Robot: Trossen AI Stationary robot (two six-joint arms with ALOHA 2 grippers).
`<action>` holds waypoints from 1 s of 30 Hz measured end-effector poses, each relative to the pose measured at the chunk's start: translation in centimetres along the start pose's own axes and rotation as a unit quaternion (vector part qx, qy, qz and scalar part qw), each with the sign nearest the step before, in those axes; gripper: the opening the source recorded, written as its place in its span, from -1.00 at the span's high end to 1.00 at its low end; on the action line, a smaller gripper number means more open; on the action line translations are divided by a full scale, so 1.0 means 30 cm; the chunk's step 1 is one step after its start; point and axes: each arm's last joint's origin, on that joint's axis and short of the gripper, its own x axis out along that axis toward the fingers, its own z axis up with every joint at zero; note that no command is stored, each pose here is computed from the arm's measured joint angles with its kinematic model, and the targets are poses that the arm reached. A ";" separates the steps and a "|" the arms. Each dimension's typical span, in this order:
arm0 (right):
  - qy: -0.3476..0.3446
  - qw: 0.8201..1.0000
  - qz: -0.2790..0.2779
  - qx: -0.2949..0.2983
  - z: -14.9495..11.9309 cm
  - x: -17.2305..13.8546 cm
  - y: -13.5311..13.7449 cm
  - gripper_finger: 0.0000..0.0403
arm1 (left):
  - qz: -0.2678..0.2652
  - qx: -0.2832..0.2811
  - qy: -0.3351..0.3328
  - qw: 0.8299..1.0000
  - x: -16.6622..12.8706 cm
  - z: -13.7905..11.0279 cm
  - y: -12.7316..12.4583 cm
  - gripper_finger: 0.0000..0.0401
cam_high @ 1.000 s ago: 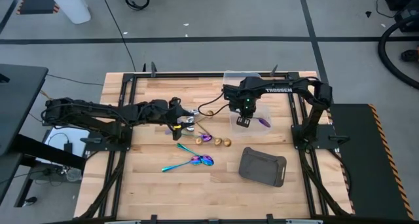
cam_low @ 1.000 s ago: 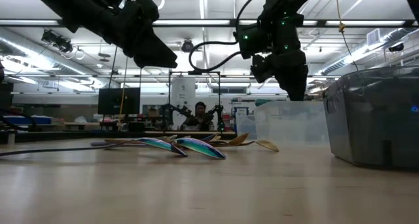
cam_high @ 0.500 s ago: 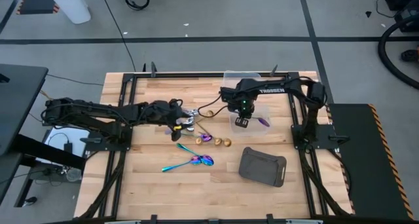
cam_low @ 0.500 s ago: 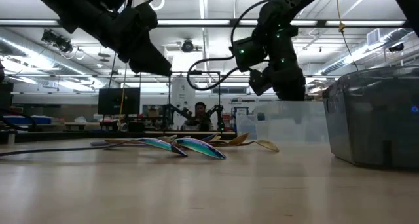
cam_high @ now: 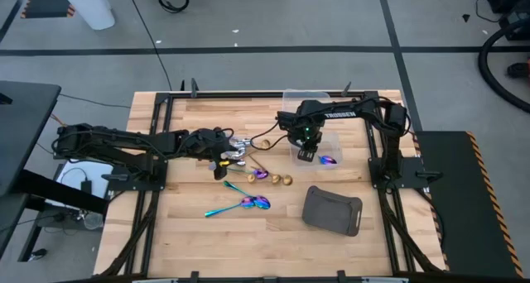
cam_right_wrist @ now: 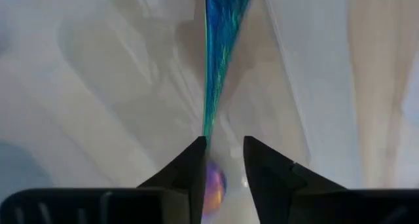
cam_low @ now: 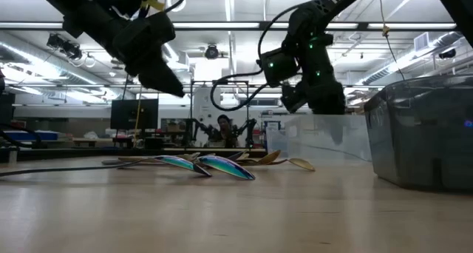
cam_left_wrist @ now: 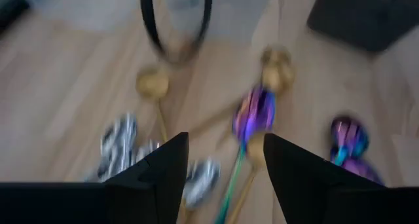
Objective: Sort silverware by color (type)
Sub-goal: Put the blue spoon into the bottom transparent bin
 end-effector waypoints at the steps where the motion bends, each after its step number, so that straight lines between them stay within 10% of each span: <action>1: -0.005 1.000 0.003 0.002 -0.004 -0.018 0.001 0.41 | 0.002 0.001 0.017 1.000 -0.001 -0.011 0.001 -0.04; 10: -0.051 0.999 -0.008 -0.016 -0.008 -0.138 0.064 0.40 | 0.012 -0.021 0.106 0.994 -0.016 -0.068 0.006 -0.04; 30: -0.266 0.954 0.046 -0.132 0.075 -0.282 0.346 0.40 | -0.037 -0.028 0.073 0.996 -0.020 -0.055 -0.088 -0.04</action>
